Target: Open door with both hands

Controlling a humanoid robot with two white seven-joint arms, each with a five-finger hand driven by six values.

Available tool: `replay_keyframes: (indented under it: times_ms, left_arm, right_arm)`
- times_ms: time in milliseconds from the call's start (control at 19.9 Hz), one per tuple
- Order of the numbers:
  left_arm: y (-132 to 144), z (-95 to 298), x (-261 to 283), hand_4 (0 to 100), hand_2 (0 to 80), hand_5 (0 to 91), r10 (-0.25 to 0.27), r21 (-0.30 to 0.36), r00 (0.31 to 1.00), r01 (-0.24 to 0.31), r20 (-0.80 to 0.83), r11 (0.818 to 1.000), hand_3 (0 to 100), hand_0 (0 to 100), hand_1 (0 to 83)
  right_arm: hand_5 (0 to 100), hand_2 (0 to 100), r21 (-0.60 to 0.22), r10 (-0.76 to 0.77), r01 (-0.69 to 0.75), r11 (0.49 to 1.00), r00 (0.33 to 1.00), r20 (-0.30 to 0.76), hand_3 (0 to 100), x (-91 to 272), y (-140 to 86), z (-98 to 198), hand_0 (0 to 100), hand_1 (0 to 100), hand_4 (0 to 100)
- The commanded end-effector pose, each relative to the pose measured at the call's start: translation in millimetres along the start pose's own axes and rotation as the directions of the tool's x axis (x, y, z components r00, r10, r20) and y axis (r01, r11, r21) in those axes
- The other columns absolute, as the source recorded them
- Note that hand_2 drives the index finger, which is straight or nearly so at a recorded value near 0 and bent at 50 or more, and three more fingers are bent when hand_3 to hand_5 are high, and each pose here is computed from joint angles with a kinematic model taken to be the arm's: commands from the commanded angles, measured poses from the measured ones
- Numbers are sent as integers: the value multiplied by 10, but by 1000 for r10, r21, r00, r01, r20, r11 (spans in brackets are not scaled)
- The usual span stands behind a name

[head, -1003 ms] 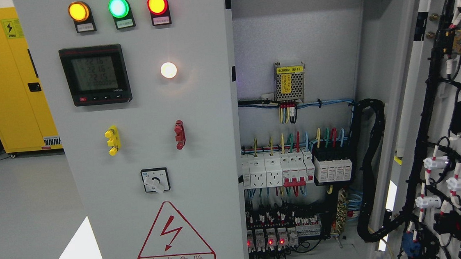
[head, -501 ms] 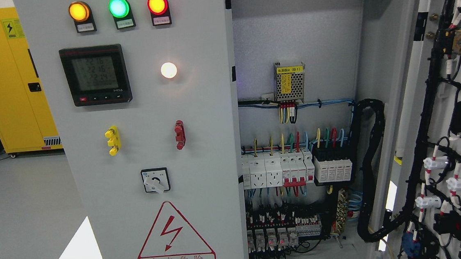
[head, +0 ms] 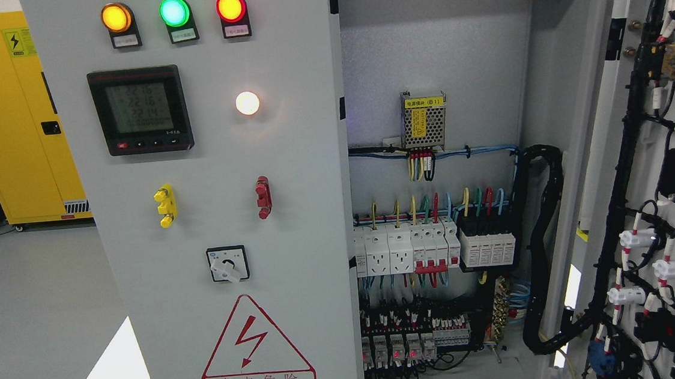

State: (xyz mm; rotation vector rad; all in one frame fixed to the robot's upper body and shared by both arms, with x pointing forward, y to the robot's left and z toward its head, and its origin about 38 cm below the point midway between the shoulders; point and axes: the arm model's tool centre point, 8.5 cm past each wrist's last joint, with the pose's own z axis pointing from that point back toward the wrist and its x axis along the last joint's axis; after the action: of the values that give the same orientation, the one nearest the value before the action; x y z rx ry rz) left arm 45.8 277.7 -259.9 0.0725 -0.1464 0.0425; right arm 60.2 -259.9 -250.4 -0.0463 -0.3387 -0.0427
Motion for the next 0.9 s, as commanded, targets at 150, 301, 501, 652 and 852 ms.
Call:
replay_keyframes:
  times_ms: [150, 301, 501, 652, 852]
  left_arm:
    - [-21, 59, -346, 0, 0, 0, 25, 23, 995, -23, -93, 999, 0, 120, 556]
    - [-49, 59, -352, 0, 0, 0, 60, 21, 994, -58, -93, 998, 0, 120, 556]
    - [-79, 53, -321, 0, 0, 0, 68, 17, 994, -67, -82, 998, 0, 120, 556]
    - [-115, 33, -218, 0, 0, 0, 68, 5, 996, -68, -55, 998, 0, 120, 556]
    - [-132, 26, -179, 0, 0, 0, 68, 0, 997, -68, -44, 998, 0, 120, 556]
  right_arm:
    - [0, 40, 60, -28, -21, 998, 701, 713, 0, 2211, 245, 1048, 0, 500, 0]
    - [0, 40, 67, -33, -43, 997, 544, 839, 0, 2640, 293, 1596, 0, 500, 0]
    - [0, 40, 105, -62, -98, 990, 368, 928, 0, 2909, 501, 2258, 0, 500, 0]
    - [0, 40, 169, -119, -158, 973, 283, 952, 0, 2926, 795, 2664, 0, 500, 0]
    - [0, 40, 182, -143, -188, 965, 204, 968, 0, 3012, 876, 2903, 0, 500, 0]
